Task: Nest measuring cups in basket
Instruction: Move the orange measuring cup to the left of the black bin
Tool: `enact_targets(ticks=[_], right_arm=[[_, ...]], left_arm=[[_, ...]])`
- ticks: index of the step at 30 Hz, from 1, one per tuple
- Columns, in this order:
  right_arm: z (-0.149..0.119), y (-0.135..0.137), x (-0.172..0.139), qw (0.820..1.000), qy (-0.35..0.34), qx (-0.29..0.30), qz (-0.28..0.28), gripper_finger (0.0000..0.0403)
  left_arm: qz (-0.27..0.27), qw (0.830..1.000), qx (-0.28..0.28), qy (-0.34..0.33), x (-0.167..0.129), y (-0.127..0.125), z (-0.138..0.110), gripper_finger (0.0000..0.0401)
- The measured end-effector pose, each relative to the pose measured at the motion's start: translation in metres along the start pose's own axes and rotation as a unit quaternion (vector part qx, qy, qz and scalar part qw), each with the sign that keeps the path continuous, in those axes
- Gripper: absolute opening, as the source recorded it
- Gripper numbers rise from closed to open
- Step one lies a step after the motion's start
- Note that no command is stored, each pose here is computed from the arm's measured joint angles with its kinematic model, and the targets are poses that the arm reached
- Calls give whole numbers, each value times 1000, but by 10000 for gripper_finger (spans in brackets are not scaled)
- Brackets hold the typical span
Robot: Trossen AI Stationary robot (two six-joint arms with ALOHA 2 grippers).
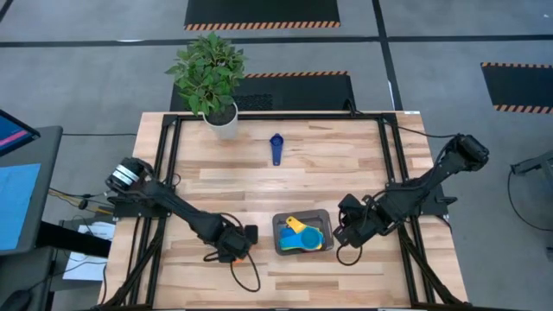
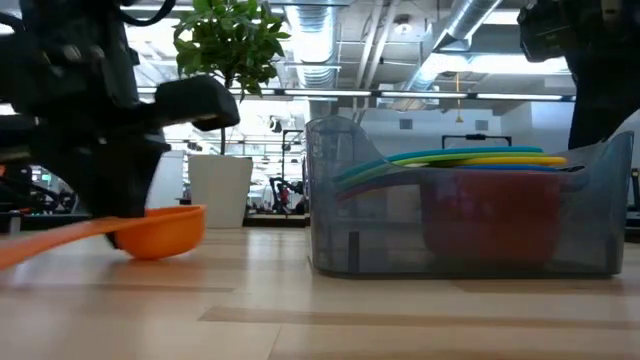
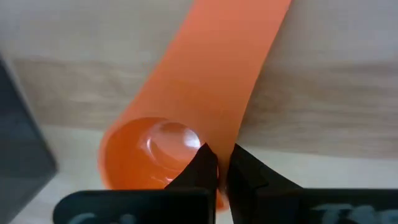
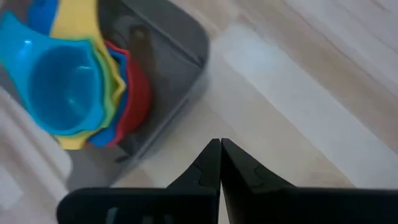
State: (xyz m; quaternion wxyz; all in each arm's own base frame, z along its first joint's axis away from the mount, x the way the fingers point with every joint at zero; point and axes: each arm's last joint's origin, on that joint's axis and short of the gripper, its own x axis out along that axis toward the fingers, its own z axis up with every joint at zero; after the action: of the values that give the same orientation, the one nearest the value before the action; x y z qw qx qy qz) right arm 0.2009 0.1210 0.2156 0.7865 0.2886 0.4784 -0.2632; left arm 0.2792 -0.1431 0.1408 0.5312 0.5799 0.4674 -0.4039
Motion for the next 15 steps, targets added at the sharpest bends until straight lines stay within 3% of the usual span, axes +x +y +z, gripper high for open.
enact_targets(ticks=[6,15], right_arm=[[1,3,0,1000,-2,5,13,20],[1,2,0,1000,-2,1,12,25]], left_arm=[[1,1000,-9,-1,-1,4,3,2],[47,998,-22,45,-8,8,11,48]])
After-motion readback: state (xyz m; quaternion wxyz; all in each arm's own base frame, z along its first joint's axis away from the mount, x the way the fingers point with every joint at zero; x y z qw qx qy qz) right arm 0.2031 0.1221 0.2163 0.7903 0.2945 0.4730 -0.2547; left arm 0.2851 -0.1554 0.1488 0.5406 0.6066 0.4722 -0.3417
